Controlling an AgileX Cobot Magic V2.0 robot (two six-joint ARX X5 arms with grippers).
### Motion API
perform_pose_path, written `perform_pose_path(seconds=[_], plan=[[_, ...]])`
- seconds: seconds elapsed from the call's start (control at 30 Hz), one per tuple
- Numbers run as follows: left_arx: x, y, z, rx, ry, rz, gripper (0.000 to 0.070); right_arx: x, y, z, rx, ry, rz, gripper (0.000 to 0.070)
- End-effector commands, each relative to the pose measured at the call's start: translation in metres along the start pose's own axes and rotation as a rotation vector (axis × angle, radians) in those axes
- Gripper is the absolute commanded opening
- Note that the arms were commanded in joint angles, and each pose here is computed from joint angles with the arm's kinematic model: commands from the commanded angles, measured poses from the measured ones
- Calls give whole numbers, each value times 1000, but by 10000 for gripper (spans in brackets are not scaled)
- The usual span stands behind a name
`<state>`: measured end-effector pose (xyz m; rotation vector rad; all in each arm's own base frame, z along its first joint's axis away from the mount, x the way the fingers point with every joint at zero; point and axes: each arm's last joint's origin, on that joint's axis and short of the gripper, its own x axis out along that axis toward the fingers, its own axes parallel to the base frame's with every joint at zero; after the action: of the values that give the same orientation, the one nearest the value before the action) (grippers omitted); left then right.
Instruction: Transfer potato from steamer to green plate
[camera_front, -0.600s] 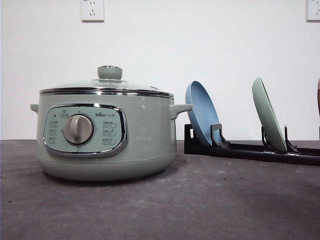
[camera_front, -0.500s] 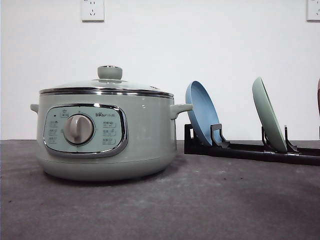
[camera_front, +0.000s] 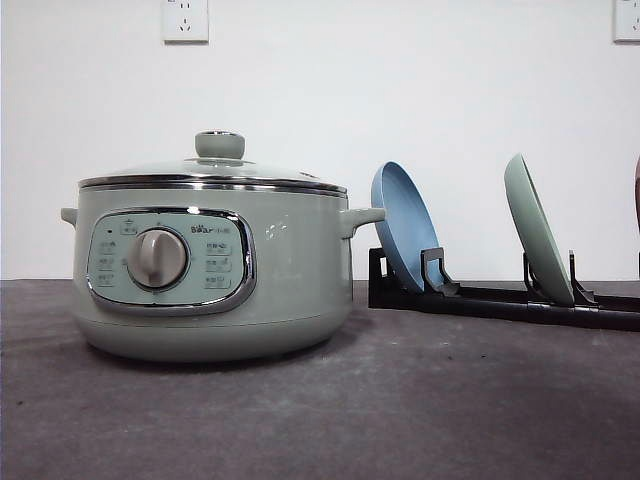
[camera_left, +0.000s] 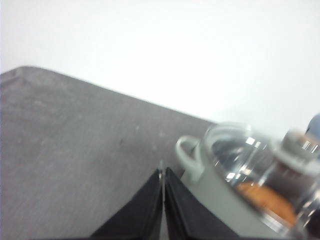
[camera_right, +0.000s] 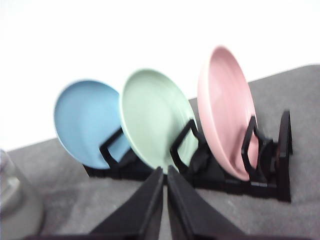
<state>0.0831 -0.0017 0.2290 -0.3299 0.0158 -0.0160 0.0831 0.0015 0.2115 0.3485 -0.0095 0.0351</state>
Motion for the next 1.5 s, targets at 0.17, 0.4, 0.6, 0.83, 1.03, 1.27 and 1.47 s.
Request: perform_pose_path(seconds=[0.17, 0.4, 0.6, 0.83, 1.03, 1.27, 1.47], plan=[[2, -25, 71, 17, -54, -47, 3, -15, 21, 54, 39, 20, 33, 1], [16, -55, 133, 33, -12, -183, 2, -34, 44, 108, 31, 119, 101, 1], [24, -80, 171, 33, 57, -320, 3, -46, 62, 145, -23, 185, 229, 1], [33, -97, 183, 62, 280, -453, 2, -47, 75, 166, -84, 305, 404, 1], [40, -102, 173, 144, 426, -519, 2, -42, 79, 166, -145, 353, 492, 1], [40, -101, 162, 207, 532, -524, 2, -35, 81, 160, -259, 408, 593, 1], [44, -104, 159, 279, 531, -555, 2, -21, 81, 158, -259, 447, 585, 1]])
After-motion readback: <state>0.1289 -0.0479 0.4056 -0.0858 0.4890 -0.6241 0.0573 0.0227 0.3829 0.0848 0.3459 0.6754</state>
